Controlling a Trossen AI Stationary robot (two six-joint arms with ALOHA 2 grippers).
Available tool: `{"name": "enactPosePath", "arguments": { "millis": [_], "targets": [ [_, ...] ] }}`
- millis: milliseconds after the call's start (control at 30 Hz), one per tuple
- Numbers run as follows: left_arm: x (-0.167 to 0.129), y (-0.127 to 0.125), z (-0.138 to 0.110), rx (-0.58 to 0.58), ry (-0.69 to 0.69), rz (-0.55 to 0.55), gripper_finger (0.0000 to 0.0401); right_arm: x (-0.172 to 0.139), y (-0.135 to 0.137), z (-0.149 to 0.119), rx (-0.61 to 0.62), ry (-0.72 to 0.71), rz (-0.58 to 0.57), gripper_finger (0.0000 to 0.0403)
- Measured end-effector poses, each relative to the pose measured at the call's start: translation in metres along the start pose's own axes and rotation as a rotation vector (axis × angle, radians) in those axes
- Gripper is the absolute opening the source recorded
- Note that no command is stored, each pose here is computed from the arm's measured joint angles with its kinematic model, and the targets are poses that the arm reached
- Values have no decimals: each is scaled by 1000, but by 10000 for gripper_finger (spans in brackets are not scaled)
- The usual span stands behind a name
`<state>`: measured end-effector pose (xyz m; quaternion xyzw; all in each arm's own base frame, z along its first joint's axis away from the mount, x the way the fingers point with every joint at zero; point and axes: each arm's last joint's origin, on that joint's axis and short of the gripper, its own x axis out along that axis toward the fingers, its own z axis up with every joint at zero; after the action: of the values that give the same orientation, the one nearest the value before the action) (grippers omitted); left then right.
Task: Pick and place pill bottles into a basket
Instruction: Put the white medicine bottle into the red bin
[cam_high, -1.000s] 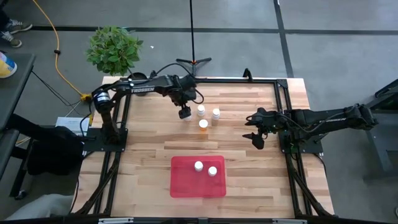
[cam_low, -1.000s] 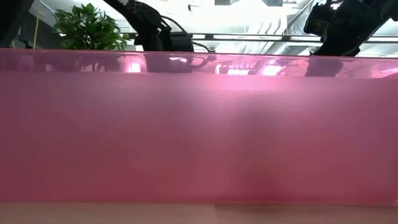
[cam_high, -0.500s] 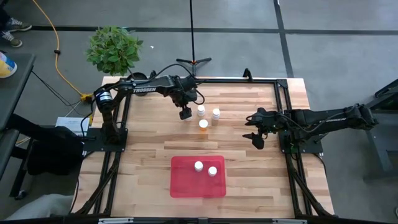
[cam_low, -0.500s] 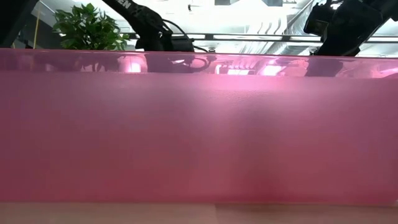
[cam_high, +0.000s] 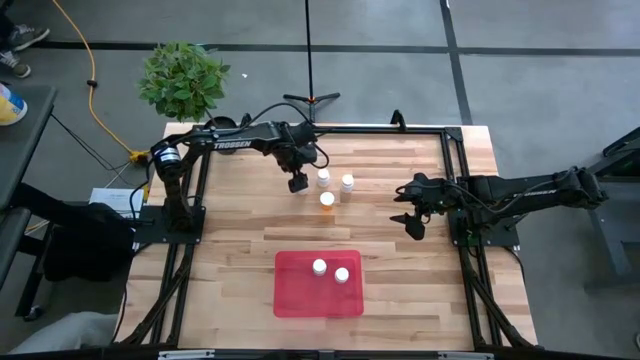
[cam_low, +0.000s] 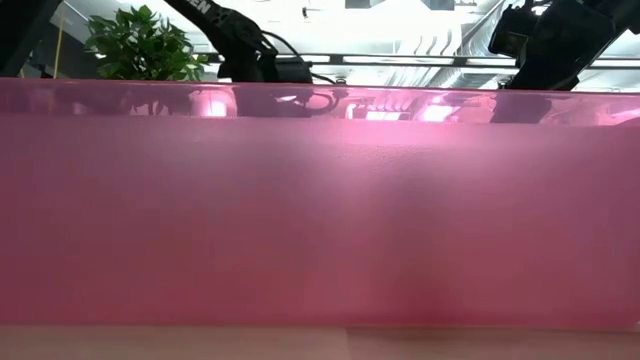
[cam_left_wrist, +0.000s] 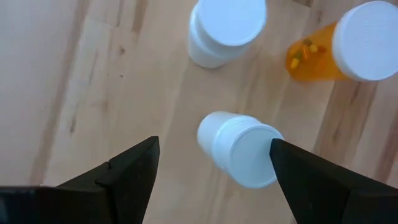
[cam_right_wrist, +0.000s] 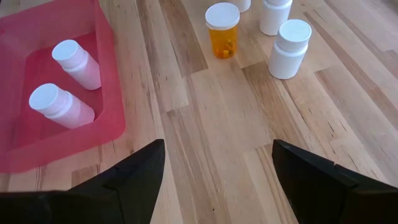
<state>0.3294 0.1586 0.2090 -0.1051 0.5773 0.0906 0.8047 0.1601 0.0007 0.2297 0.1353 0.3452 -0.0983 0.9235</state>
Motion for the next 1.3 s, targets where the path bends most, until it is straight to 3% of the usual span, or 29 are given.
{"name": "enactPosePath", "arguments": {
  "millis": [400, 1067, 1300],
  "targets": [
    [-7, 2, 6, 15, -6, 63, 340, 0, 0, 0, 0, 0, 0, 287],
    [-11, -7, 7, 22, 12, -46, 340, 0, 0, -1, 17, 11, -3, 287],
    [-11, -13, 9, 43, 0, -14, 340, 0, 0, -1, 17, 11, -3, 287]
  ]
}}
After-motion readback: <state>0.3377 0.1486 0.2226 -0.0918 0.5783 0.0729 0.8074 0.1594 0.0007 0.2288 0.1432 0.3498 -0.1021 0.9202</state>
